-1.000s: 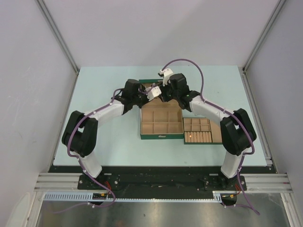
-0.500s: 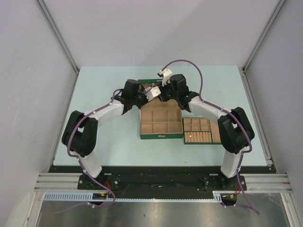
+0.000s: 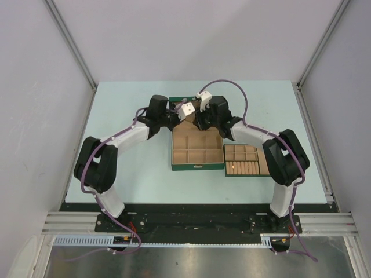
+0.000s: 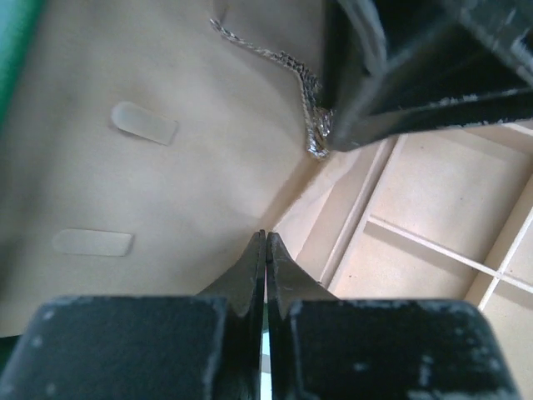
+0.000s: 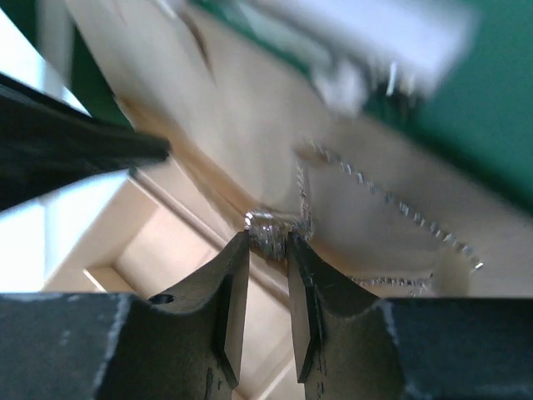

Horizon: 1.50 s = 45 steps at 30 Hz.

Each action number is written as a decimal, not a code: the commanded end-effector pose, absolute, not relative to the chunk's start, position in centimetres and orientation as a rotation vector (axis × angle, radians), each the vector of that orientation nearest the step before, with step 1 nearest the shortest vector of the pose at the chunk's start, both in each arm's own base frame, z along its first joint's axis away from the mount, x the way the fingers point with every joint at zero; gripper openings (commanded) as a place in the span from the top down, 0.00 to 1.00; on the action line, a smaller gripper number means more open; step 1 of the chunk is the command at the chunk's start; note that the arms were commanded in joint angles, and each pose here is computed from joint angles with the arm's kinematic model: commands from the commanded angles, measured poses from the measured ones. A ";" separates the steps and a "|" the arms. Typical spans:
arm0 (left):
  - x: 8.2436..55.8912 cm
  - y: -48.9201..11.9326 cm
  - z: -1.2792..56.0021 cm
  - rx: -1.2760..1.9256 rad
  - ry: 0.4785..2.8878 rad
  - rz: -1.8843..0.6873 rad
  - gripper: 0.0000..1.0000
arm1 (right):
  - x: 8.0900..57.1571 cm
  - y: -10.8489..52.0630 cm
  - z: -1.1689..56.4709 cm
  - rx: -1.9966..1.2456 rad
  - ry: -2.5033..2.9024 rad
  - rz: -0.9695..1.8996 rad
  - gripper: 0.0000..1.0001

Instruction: Organize the mixed jewelry

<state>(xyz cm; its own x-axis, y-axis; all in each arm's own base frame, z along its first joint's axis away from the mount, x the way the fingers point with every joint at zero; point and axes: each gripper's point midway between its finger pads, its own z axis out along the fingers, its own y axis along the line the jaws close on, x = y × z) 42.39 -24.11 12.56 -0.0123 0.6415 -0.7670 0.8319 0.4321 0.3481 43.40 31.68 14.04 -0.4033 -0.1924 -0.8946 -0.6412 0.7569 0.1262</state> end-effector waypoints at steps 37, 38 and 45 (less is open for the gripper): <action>42.3 -25.3 17.0 1.236 1.583 -0.330 0.99 | 40.8 29.7 18.0 -0.633 1.953 0.571 0.64; 42.3 -25.3 17.1 1.233 1.584 -0.331 0.99 | 40.9 29.5 18.1 -0.628 1.953 0.566 0.64; 41.8 -25.3 18.4 1.202 1.562 -0.346 0.97 | 40.7 28.4 18.9 -0.652 1.949 0.521 0.62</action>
<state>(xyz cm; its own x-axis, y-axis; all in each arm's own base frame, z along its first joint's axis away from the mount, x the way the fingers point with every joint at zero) 42.45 -24.93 14.54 0.0441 0.5791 -0.8141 0.8337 0.4276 0.3494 40.73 29.48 15.71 -0.4403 -0.2223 -0.8699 -0.6392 0.7580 0.1299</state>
